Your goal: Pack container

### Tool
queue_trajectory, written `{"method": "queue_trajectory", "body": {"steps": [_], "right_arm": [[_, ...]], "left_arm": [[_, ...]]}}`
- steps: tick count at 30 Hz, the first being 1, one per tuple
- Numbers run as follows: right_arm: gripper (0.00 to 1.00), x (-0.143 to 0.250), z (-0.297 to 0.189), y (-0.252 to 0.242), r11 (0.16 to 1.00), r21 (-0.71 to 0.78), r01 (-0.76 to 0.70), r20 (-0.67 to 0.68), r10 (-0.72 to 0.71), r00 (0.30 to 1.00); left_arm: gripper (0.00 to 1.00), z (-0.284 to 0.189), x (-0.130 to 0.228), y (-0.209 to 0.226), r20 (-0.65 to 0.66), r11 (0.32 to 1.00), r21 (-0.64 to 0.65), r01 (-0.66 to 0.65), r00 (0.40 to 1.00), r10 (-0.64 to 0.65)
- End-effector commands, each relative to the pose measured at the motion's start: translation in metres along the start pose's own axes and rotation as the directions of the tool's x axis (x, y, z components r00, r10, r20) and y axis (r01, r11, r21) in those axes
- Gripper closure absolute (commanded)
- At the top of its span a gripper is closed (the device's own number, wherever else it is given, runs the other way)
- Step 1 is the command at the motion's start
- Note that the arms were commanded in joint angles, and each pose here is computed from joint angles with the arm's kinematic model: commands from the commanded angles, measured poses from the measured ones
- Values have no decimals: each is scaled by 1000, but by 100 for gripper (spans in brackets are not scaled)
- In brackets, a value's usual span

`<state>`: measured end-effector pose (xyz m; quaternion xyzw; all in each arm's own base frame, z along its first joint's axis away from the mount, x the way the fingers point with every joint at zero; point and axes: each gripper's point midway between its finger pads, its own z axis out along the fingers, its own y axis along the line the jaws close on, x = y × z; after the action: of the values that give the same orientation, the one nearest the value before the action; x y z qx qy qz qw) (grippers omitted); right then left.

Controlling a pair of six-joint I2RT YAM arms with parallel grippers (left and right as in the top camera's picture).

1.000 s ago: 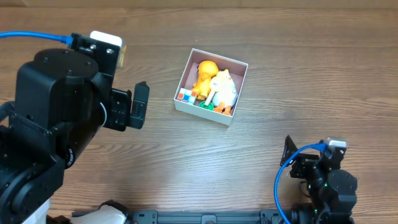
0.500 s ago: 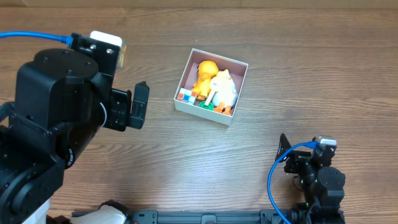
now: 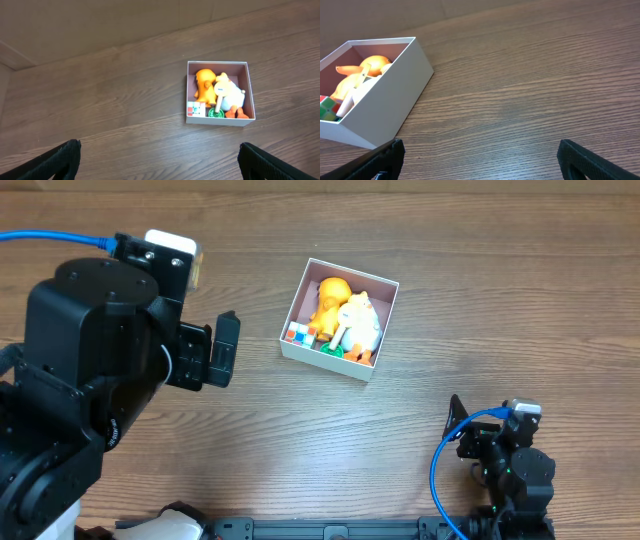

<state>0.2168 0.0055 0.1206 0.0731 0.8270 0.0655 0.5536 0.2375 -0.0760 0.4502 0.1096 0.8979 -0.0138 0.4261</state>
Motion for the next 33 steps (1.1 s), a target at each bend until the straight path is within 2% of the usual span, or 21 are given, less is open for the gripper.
{"method": "queue_trajectory", "body": {"steps": [1, 4, 11, 15, 20, 25, 33], "right_arm": [[0, 1, 1, -1, 1000, 3, 2, 9, -2, 1000], [0, 1, 1, -1, 1000, 3, 2, 9, -2, 1000], [0, 1, 1, -1, 1000, 3, 2, 9, -2, 1000], [0, 1, 1, -1, 1000, 3, 2, 9, -2, 1000], [0, 1, 1, -1, 1000, 3, 2, 9, -2, 1000], [0, 1, 1, -1, 1000, 3, 2, 9, -2, 1000], [0, 1, 1, -1, 1000, 3, 2, 9, -2, 1000]], "left_arm": [[0, 2, -1, 3, -1, 1000, -18, 13, 1000, -13], [0, 0, -1, 7, 4, 999, -33, 21, 1000, -20], [0, 13, -40, 24, 198, 982, 63, 179, 962, -188], [0, 38, -34, 41, 282, 975, 41, 218, 934, -221], [0, 68, 9, 52, 340, 970, 4, 244, 912, -231], [0, 90, 82, 51, 375, 966, -9, 257, 897, -235], [0, 121, 164, 61, 449, 952, -59, 302, 859, -245]]}}
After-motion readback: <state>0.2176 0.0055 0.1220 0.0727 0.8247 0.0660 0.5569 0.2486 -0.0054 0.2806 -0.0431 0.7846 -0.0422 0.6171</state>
